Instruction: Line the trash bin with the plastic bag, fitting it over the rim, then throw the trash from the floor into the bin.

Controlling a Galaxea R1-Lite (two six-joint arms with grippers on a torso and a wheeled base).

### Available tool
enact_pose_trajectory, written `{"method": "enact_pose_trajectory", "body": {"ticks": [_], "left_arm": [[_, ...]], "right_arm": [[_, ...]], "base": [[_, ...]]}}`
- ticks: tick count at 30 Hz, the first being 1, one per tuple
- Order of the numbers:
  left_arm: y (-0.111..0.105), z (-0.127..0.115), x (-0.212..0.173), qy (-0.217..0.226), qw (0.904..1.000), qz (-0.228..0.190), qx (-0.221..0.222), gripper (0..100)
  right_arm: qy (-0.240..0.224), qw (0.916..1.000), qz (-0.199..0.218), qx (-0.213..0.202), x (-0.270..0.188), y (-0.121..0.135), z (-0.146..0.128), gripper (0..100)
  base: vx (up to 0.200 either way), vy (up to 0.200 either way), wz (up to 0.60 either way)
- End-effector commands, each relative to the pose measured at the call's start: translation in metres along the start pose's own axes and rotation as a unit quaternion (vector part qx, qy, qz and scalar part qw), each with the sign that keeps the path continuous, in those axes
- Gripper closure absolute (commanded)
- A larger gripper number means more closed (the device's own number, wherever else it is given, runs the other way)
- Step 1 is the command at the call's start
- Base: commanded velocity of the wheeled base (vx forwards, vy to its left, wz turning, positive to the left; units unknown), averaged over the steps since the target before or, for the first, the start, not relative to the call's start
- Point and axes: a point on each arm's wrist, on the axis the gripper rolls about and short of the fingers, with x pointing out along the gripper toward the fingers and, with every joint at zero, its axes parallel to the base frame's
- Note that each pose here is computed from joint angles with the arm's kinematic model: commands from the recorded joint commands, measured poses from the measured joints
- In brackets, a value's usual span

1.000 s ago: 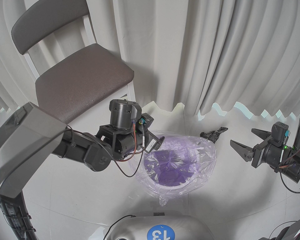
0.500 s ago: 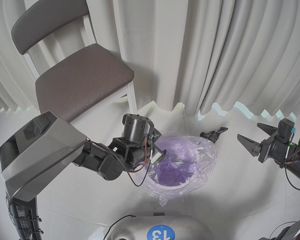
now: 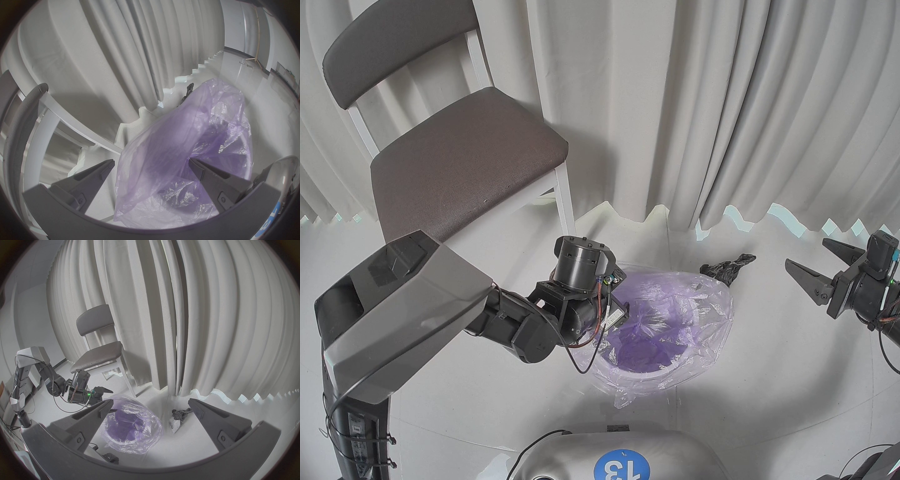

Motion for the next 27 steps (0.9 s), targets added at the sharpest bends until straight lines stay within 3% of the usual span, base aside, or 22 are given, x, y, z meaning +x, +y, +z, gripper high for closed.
{"method": "enact_pose_trajectory", "body": {"ticks": [1, 20, 21, 27], "left_arm": [[0.000, 0.000, 0.005, 0.000, 1.0000, 0.004, 0.004, 0], [-0.002, 0.002, 0.020, 0.008, 0.9994, 0.032, 0.008, 0], [-0.002, 0.002, 0.020, 0.008, 0.9994, 0.032, 0.008, 100], [0.000, 0.010, 0.024, -0.001, 0.9990, 0.044, 0.000, 100]], "right_arm": [[0.006, 1.0000, 0.002, -0.001, 0.003, 0.000, -0.002, 0], [0.031, 0.9988, 0.037, 0.005, 0.016, 0.013, -0.013, 0], [0.031, 0.9988, 0.037, 0.005, 0.016, 0.013, -0.013, 0], [0.030, 0.9989, 0.037, 0.005, 0.016, 0.012, -0.013, 0]], "base": [[0.000, 0.000, 0.00], [0.000, 0.000, 0.00], [0.000, 0.000, 0.00], [0.000, 0.000, 0.00]]}}
